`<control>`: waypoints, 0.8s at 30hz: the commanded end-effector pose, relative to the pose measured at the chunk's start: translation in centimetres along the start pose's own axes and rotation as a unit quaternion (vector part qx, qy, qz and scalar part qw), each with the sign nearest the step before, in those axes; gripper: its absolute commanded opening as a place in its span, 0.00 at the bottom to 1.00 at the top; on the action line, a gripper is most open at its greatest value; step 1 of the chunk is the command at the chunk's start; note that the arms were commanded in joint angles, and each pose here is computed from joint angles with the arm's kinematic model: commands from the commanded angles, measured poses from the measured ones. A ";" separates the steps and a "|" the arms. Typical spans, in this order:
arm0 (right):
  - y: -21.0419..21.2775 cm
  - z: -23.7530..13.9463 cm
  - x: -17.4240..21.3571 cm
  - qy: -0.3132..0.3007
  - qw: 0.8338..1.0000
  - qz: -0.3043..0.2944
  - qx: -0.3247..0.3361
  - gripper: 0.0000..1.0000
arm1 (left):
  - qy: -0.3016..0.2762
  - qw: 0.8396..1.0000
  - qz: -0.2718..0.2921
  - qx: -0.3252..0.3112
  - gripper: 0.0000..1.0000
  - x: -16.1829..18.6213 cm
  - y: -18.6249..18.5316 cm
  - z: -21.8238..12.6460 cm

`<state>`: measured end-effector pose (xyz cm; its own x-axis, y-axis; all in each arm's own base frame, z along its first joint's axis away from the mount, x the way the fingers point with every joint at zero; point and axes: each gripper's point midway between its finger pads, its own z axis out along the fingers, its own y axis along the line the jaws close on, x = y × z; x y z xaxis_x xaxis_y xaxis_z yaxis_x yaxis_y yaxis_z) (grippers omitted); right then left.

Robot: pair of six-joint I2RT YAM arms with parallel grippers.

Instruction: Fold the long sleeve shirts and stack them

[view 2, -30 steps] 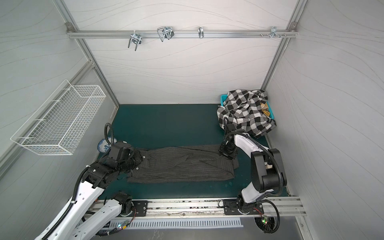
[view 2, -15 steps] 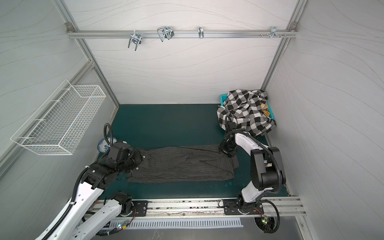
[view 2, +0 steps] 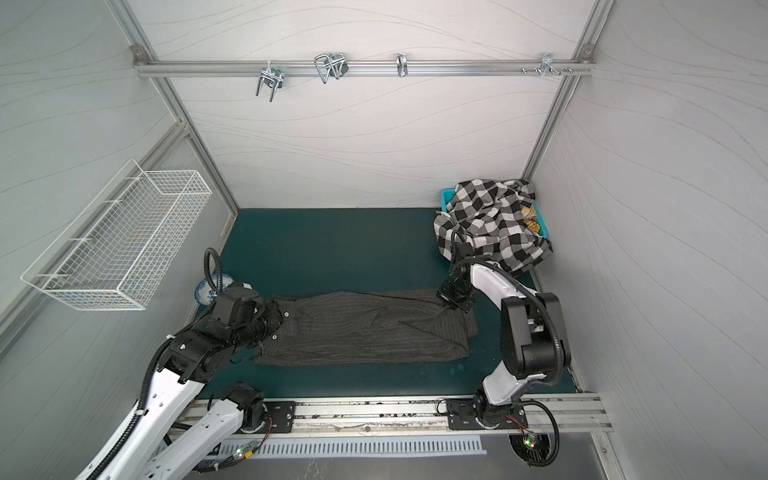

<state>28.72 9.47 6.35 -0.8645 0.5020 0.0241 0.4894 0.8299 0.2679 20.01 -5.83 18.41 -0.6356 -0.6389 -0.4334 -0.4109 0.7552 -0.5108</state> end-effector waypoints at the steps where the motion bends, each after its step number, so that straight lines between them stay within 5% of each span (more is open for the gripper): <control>1: -0.3 -2.6 0.1 -0.017 1.000 -0.007 -0.001 0.00 | -0.038 0.999 -0.011 0.029 0.00 -1.9 -1.3 -2.8; 6: -0.6 -2.1 -0.2 -0.008 1.000 -0.009 0.000 0.00 | -0.054 0.998 -0.016 -0.031 0.00 -2.0 1.2 -2.1; 24: -0.5 3.2 -2.5 0.039 0.998 -0.023 0.043 0.00 | 0.042 0.974 -0.008 -0.221 0.00 -3.7 7.0 11.1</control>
<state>30.65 8.87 3.60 -0.8894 0.4491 0.0854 0.4568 0.8656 0.2052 24.57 -0.42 7.91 -0.6681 -0.6764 -0.3100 -0.6699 0.7282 -0.1450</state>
